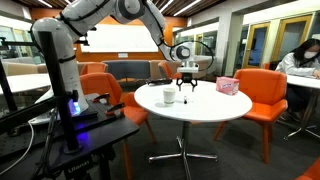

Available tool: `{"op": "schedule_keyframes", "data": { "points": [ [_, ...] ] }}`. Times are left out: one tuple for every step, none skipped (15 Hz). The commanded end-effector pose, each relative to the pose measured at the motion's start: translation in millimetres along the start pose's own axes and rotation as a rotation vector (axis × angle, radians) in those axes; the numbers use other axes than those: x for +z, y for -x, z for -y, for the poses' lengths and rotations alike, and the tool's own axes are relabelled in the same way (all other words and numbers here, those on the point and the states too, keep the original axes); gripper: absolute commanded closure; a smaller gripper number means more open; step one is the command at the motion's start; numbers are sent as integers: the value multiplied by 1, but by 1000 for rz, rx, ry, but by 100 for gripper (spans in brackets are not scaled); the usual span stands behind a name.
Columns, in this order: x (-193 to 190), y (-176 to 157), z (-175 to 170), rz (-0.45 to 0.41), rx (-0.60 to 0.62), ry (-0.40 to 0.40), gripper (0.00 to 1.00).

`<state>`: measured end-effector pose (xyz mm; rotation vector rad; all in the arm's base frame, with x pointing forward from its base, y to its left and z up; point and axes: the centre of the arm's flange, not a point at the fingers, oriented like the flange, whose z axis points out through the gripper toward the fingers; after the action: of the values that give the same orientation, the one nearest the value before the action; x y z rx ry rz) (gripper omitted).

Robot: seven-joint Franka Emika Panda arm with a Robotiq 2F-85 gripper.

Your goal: Place the marker inside the white cup

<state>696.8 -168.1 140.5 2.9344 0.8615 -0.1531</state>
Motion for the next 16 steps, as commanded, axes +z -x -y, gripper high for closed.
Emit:
{"op": "schedule_keyframes", "data": {
  "points": [
    [13, -20, -11, 30, -43, -9, 0],
    [19, -22, -9, 38, -49, -8, 1],
    [23, -23, -8, 46, -54, -6, 6],
    [27, -25, -9, 55, -58, -8, 7],
    [30, -25, -9, 64, -61, -9, 15],
    [33, -26, -9, 71, -63, -10, 32],
    [35, -26, -9, 77, -68, -10, 34],
    [37, -26, -8, 81, -69, -10, 41],
    [38, -26, -8, 85, -71, -11, 48],
    [39, -26, -8, 87, -72, -13, 57],
    [40, -26, -8, 88, -72, -14, 64],
    [40, -26, -7, 84, -73, -17, 73],
    [39, -25, -5, 81, -74, -18, 80],
    [38, -26, -4, 74, -74, -18, 88],
    [36, -26, -3, 68, -77, -22, 95],
    [34, -25, -2, 58, -75, -25, 100]
  ]
}}
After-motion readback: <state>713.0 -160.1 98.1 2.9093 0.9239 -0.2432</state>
